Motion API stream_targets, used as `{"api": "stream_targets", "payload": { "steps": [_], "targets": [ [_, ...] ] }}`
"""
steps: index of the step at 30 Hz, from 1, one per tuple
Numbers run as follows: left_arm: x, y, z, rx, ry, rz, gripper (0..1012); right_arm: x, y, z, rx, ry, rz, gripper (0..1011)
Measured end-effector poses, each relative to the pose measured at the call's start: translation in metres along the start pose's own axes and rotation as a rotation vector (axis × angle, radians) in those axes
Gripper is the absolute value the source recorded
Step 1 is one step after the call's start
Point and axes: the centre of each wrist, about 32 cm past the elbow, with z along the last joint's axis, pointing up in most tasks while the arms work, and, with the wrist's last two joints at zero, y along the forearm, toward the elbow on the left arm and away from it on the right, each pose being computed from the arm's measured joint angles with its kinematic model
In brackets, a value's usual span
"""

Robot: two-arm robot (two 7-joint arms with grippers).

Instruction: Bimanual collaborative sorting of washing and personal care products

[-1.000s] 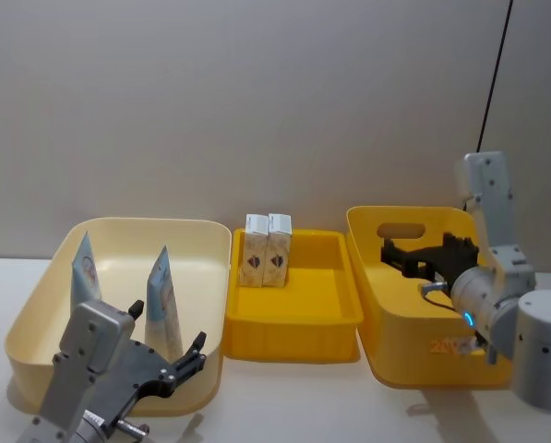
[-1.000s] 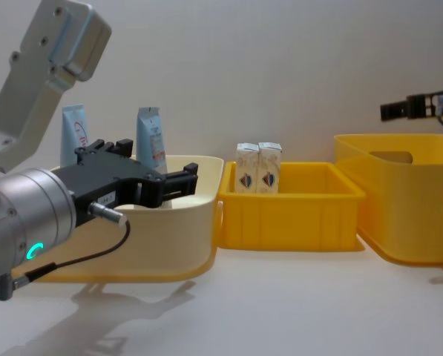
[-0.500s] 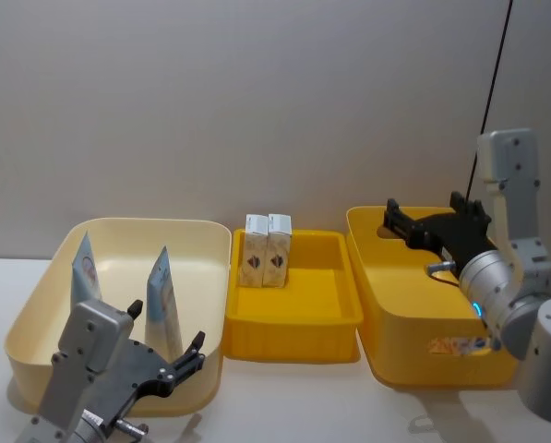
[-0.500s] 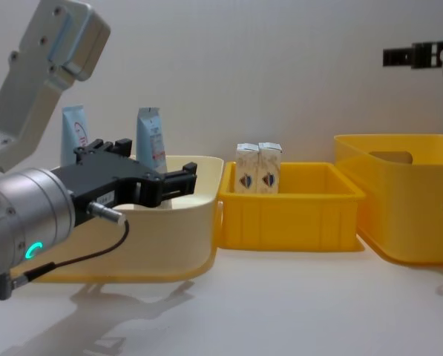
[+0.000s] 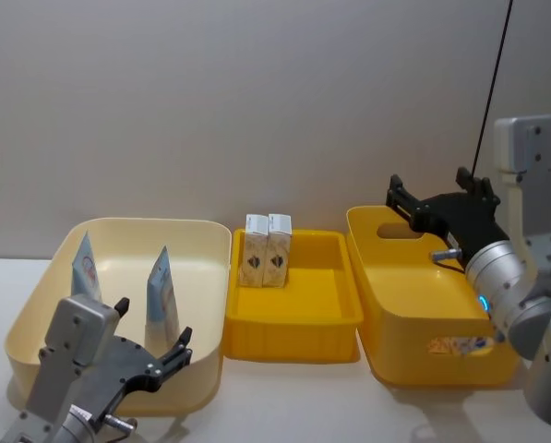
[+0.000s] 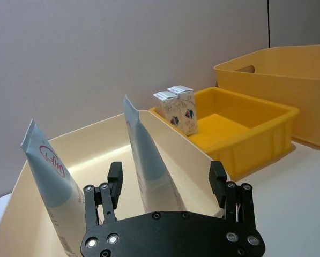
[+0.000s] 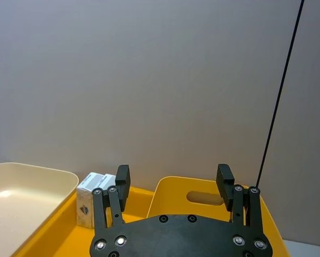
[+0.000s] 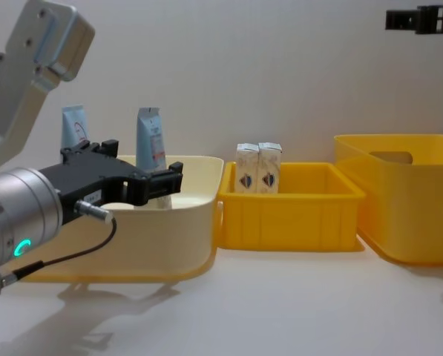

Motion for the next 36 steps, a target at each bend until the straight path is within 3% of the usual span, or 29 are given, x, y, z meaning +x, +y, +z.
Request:
{"api": "stream_targets", "payload": {
  "steps": [16, 29, 36],
  "targets": [
    [0.0081, -0.0163, -0.0034, 0.006, 0.039, -0.025, 1003, -0.001, -0.005, 0.004, 0.037, 0.000, 0.003, 1001],
    [0.0165, -0.0284, -0.0014, 0.008, 0.027, -0.006, 1003, -0.002, -0.006, 0.004, 0.046, -0.001, 0.003, 1001],
    [0.0155, -0.0386, 0.0021, 0.001, 0.018, -0.022, 1003, -0.002, -0.006, 0.004, 0.047, -0.001, 0.003, 1001]
  ]
}}
